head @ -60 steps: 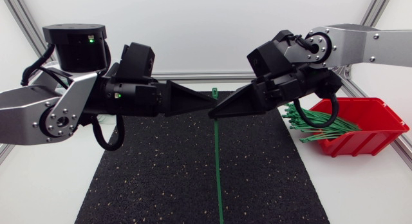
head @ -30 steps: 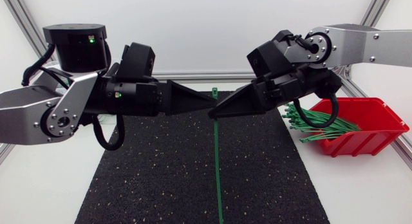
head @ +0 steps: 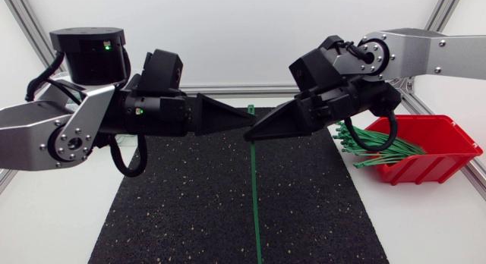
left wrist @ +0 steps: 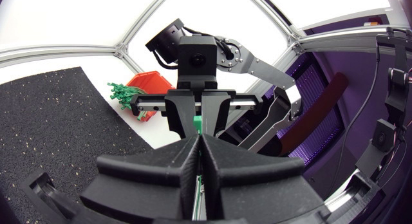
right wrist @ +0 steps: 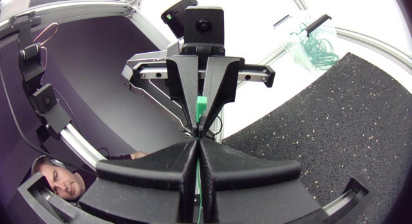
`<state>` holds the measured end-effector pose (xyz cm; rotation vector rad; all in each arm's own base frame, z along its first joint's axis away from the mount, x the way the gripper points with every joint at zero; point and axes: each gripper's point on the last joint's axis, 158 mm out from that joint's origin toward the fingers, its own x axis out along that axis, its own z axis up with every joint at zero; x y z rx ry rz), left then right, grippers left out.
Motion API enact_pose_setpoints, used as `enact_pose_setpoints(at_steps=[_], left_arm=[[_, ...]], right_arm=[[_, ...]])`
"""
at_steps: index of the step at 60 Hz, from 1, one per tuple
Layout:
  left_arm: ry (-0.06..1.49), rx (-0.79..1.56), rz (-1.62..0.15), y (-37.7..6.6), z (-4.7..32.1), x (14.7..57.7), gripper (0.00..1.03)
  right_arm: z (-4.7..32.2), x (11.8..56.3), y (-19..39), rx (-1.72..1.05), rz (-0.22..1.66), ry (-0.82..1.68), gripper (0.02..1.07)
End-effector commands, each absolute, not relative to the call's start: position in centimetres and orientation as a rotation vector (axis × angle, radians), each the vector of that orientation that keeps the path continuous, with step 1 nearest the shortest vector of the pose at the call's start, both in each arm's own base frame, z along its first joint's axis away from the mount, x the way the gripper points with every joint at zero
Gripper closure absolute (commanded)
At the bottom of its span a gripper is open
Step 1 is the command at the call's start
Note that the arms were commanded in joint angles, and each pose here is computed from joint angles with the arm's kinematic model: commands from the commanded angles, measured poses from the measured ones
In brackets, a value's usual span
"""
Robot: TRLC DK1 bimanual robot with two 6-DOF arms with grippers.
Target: Take a green cable tie from the red box, thread the tail through the head to close it, then place it in the transparent bin on the left.
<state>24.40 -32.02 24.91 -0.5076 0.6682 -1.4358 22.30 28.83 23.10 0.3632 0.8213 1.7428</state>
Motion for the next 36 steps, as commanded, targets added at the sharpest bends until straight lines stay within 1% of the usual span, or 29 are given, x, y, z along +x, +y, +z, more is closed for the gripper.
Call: enact_pose_setpoints(at_steps=[1,36], left_arm=[[0.700,-0.533,-1.425,-32.1,24.2,24.5,0.99],[0.717,-0.552,-1.411,-32.3,24.4,25.1,0.99]], right_arm=[[22.5,21.8,28.9,0.385,1.743,0.853,1.01],[21.3,20.5,30.1,0.351,1.775,0.894,1.01]])
